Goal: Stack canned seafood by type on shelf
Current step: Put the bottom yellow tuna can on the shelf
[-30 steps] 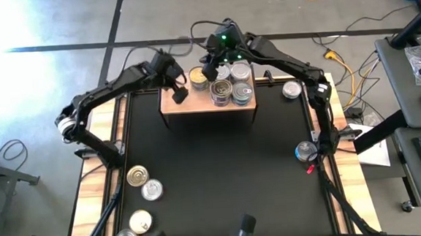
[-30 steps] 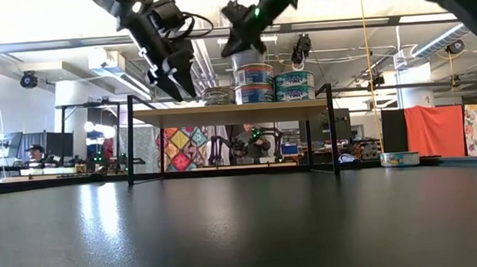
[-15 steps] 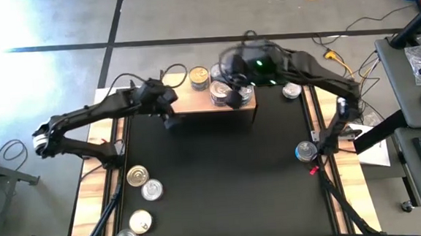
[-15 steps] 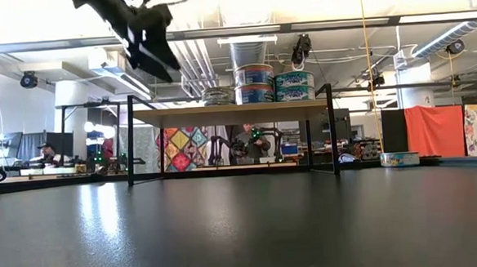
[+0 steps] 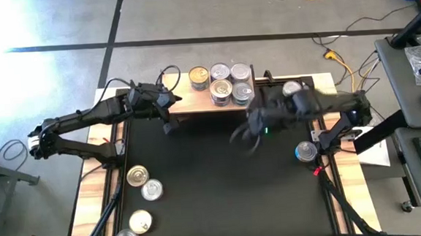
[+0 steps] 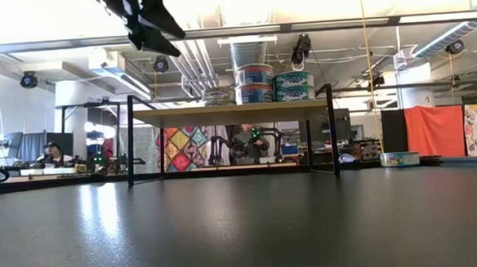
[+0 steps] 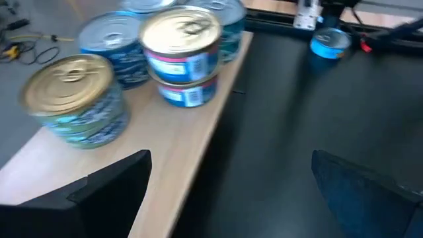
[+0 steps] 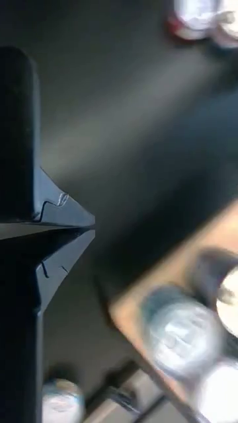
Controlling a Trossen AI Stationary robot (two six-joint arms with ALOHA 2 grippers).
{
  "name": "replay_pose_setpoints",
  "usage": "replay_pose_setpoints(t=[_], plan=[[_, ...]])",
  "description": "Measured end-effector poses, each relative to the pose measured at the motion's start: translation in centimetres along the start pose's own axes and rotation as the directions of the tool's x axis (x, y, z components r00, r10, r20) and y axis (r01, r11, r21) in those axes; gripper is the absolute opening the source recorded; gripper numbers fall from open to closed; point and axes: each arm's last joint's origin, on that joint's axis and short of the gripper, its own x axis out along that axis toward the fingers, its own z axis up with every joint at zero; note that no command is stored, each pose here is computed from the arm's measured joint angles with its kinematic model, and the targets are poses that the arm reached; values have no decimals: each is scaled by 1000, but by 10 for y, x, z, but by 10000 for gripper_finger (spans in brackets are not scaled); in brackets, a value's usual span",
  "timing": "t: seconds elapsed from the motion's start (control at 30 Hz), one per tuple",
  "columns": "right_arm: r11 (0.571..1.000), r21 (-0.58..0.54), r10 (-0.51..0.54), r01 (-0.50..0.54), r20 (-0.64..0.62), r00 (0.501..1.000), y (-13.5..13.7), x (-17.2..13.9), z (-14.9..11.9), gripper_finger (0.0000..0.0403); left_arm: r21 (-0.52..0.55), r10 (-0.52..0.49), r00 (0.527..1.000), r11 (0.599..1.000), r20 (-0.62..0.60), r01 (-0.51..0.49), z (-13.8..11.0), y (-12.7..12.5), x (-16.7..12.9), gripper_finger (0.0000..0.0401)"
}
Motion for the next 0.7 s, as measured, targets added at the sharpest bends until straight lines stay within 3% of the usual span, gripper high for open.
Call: replay_pose_setpoints(t=[0.13,0.3,0.5,0.7], plan=[[999,-47,-11,0,-242,970,17,26,-38,9,37,-47,999,998,-13,47,-5,-13,2,400],[996,-76,-81,52,-460,884,20,60,-83,9,63,-98,995,993,17,97,-13,-28,10,400],[980,-103,-194,169,-672,715,-4,104,-127,9,19,-130,991,991,20,129,-22,-37,16,400],[939,-239,-338,247,-774,536,-39,141,-167,9,15,-139,990,990,9,138,-24,-40,16,400]])
